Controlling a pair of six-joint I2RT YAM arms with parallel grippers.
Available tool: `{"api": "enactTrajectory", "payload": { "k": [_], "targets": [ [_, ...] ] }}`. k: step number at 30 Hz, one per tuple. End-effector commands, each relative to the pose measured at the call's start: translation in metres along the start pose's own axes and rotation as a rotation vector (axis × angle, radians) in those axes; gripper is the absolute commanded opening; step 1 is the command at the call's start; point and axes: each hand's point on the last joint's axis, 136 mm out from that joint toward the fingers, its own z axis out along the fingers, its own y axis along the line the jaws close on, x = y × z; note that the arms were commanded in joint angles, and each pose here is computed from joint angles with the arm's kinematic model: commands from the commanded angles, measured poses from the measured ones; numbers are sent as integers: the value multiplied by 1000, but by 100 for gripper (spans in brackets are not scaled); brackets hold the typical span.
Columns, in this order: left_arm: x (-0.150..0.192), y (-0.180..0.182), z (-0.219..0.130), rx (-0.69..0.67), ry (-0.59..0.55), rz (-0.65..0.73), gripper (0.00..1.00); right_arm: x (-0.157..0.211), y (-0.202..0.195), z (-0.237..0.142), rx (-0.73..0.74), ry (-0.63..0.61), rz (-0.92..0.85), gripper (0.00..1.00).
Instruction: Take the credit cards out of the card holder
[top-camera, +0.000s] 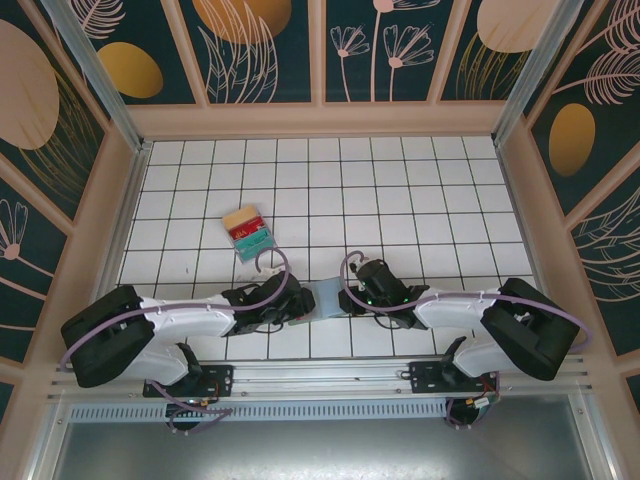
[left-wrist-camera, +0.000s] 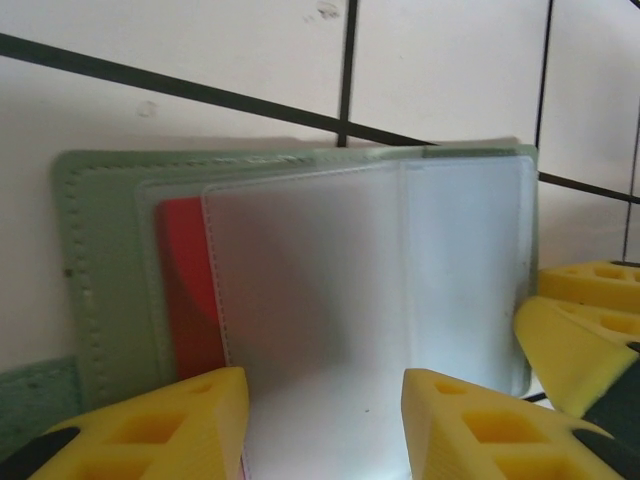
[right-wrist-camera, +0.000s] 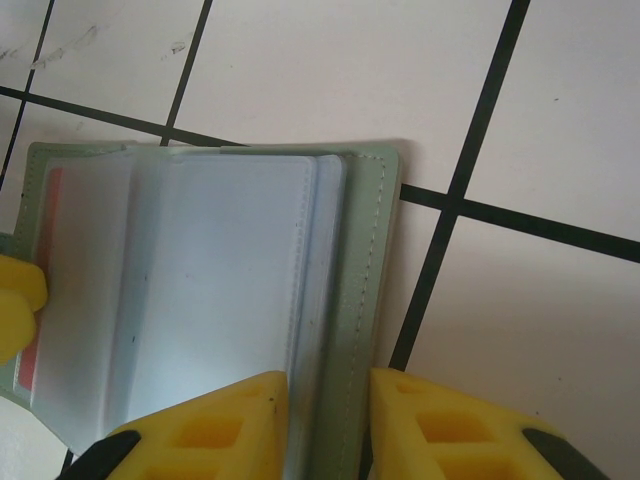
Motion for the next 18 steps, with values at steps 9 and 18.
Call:
{"api": "enactTrajectory", "payload": {
  "k": [9, 18],
  "targets": [
    [-3, -40, -1, 129, 8, 39, 48, -4, 9, 3, -20, 6, -4, 28],
    [-10, -49, -2, 128, -14, 34, 48, -4, 8, 2, -16, 3, -4, 28]
  ]
}}
